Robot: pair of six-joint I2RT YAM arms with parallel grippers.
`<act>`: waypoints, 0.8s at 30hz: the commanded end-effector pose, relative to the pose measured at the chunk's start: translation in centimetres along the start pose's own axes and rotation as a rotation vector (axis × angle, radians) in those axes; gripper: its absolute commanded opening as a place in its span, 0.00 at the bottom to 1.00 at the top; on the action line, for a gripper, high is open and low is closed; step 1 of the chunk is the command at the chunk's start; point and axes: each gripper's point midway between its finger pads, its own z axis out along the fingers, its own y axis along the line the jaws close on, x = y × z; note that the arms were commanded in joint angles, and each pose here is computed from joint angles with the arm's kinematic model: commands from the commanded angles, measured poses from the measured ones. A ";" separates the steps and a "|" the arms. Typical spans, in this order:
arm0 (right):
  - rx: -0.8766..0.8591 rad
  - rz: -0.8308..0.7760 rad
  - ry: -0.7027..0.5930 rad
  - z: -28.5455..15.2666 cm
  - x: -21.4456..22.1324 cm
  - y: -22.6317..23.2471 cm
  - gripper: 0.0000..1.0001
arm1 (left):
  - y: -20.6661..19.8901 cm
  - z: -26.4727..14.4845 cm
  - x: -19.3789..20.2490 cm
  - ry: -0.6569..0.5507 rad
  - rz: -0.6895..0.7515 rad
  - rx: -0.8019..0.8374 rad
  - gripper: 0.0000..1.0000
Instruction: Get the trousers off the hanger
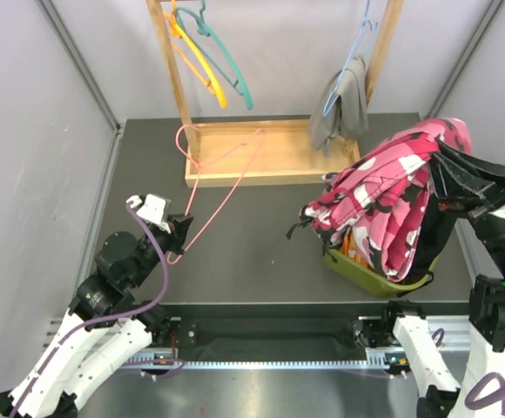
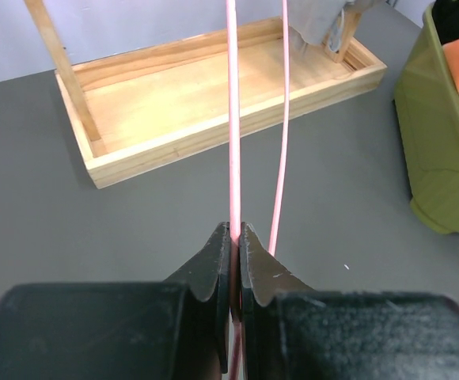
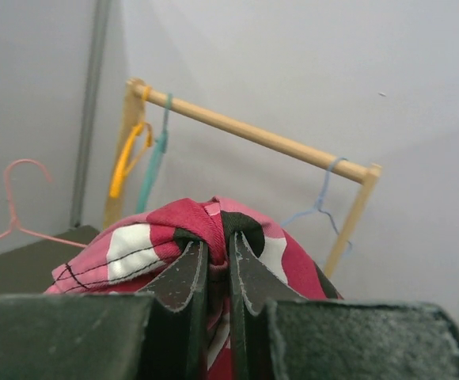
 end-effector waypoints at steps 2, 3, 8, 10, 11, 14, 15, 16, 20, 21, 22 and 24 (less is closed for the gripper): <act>0.361 -0.134 0.013 -2.5 -0.5 -5.6 0.00 | -0.9 -0.1 -2.0 -0.050 0.033 0.056 0.00; 0.434 -0.132 0.019 -3.4 -0.4 -6.5 0.00 | -1.0 0.0 -2.2 -0.051 0.036 0.061 0.00; 0.604 -0.116 0.124 -5.5 3.2 -9.1 0.00 | -1.8 0.2 -3.8 -0.073 0.055 0.100 0.00; 0.651 -0.104 0.169 -6.0 5.1 -10.0 0.00 | -2.1 0.4 -4.1 -0.069 0.063 0.115 0.00; 0.689 -0.096 0.201 -6.4 6.3 -10.7 0.00 | -2.2 0.3 -4.7 -0.082 0.071 0.120 0.00; 0.703 -0.090 0.321 -6.7 11.2 -11.8 0.00 | -2.4 0.4 -5.7 -0.095 0.074 0.128 0.00; 0.709 -0.079 0.370 -6.5 13.3 -12.5 0.00 | -2.4 0.5 -5.9 -0.099 0.101 0.128 0.00; 0.707 -0.070 0.436 -6.7 16.0 -12.8 0.00 | -2.5 0.6 -6.0 -0.100 0.106 0.136 0.00; 0.661 -0.008 0.638 -6.9 24.9 -13.6 0.00 | -2.8 1.0 -7.4 -0.119 0.120 0.143 0.00; 0.641 0.026 0.694 -6.9 27.5 -13.6 0.00 | -2.8 1.5 -7.5 -0.115 0.121 0.143 0.00; 0.617 0.057 0.736 -7.4 29.7 -13.2 0.00 | -2.9 1.7 -7.7 -0.116 0.121 0.144 0.00; 0.556 0.123 0.802 -7.6 33.2 -12.2 0.00 | -3.1 2.2 -8.4 -0.118 0.119 0.145 0.00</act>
